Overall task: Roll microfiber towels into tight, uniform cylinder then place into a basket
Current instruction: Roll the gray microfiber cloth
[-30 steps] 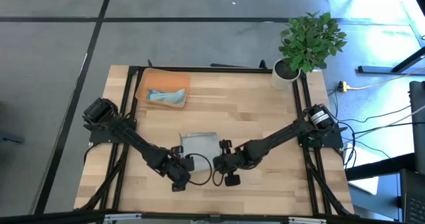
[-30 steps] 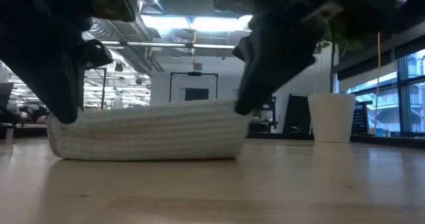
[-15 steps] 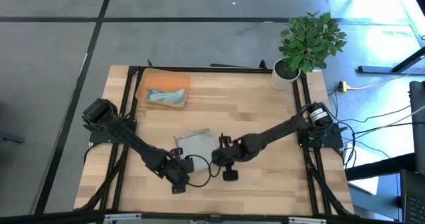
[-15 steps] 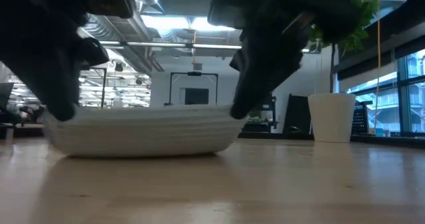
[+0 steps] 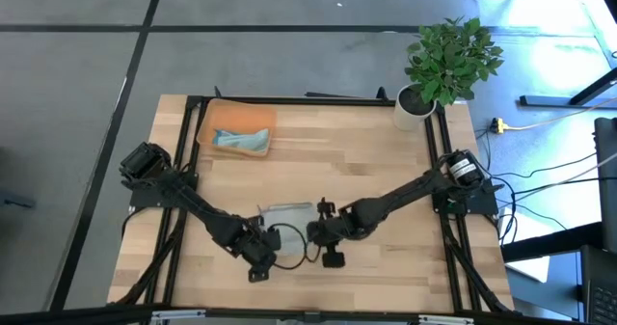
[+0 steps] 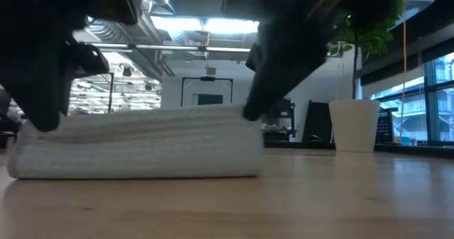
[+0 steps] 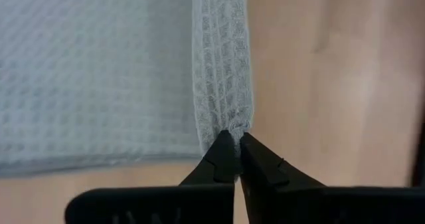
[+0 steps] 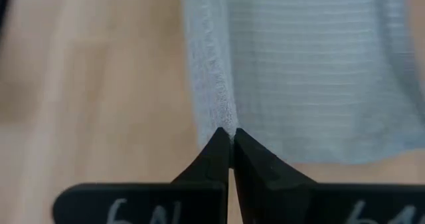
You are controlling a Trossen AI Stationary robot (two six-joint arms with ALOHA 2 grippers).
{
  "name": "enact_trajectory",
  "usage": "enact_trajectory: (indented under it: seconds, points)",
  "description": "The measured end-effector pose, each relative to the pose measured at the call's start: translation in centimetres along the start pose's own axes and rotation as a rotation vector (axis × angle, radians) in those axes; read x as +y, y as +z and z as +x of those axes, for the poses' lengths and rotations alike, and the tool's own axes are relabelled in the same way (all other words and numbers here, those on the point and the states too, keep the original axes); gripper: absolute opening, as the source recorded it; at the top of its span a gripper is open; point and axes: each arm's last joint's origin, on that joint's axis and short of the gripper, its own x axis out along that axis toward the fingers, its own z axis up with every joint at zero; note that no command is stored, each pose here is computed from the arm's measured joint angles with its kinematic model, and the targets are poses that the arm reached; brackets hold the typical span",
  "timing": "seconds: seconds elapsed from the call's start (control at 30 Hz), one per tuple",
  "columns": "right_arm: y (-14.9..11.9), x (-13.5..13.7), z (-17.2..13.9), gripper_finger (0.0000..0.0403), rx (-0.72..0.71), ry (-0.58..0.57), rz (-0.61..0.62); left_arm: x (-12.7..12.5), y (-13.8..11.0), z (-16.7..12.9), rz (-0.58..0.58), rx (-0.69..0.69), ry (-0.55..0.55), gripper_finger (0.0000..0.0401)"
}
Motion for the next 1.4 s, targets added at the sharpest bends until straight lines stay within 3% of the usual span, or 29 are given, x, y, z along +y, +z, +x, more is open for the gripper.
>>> enact_trajectory:
  seconds: [0.4,0.83,1.17,1.4]
  points:
    - [0.1,-4.3,2.0,0.0009,0.046,-0.075,0.089,2.4,0.8,0.2,-0.046,0.019,0.144,0.0]
    - [0.2,-5.3,2.1,0.0013,0.041,-0.091,0.1,4.1,0.2,1.1,-0.055,-0.013,0.264,0.0]
    - [0.2,-5.4,2.2,0.0077,0.027,-0.114,0.113,4.3,0.1,1.2,-0.054,-0.026,0.293,0.0005]
    - [0.3,-5.5,2.2,0.012,0.018,-0.139,0.117,4.3,0.2,1.2,-0.039,-0.045,0.306,0.0056]
